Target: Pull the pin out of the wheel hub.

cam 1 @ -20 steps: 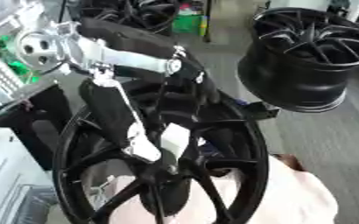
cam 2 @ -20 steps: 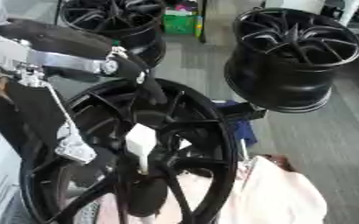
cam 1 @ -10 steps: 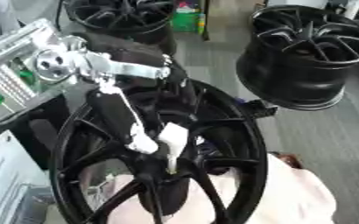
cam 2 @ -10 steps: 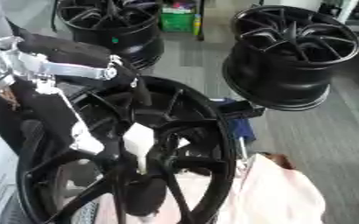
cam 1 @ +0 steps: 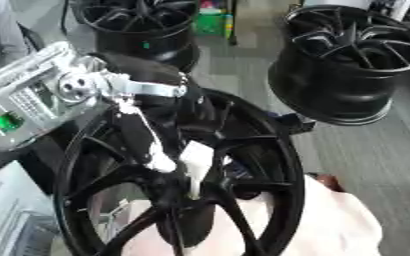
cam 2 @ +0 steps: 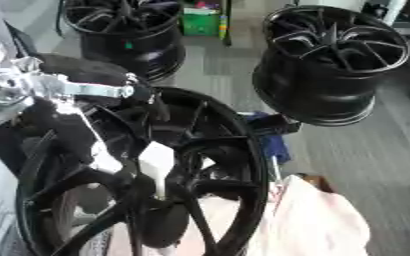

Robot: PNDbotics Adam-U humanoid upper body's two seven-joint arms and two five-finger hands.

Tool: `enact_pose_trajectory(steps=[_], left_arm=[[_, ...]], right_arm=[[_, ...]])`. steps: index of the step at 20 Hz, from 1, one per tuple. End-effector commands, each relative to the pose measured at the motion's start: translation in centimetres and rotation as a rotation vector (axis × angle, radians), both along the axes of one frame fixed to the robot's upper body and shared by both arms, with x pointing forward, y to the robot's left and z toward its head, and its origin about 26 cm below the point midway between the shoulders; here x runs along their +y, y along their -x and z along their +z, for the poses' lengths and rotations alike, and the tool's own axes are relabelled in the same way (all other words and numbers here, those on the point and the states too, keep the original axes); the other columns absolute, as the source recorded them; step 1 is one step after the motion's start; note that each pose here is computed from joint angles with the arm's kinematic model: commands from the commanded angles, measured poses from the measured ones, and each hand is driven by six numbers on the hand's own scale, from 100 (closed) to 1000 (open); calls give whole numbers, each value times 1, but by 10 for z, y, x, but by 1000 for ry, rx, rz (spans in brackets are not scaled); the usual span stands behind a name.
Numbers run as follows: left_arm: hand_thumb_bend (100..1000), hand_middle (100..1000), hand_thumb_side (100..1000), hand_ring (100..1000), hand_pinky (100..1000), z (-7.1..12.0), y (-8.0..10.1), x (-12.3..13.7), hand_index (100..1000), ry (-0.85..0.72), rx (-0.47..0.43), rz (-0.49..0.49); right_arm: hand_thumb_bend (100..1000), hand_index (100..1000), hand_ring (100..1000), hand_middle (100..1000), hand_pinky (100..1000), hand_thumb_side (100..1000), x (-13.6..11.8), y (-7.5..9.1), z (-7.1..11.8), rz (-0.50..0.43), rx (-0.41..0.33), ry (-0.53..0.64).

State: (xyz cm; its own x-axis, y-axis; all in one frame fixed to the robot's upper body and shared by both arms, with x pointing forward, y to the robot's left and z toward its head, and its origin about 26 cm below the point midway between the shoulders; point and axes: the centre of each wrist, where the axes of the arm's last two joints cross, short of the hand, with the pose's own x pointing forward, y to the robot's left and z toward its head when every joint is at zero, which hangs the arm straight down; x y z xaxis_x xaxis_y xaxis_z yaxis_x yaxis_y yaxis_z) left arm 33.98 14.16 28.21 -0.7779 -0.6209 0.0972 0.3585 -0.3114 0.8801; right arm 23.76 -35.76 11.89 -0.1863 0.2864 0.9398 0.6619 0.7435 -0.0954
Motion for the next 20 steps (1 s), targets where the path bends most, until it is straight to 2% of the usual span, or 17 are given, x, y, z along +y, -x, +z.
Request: enact_pose_trajectory(steps=[1,10,20], left_arm=[[513,777,315,848,839,2,-6,3,882,-10,-15,6],[514,768,281,841,837,-10,-17,6,870,-10,6,19],[507,753,304,832,834,-21,-25,5,868,-8,22,22]], right_arm=[[100,746,672,702,696,751,0,0,8,11,-28,5],[100,746,671,702,696,753,1,0,8,10,-31,-7],[100,746,672,702,697,755,2,-1,7,14,-30,-15]])
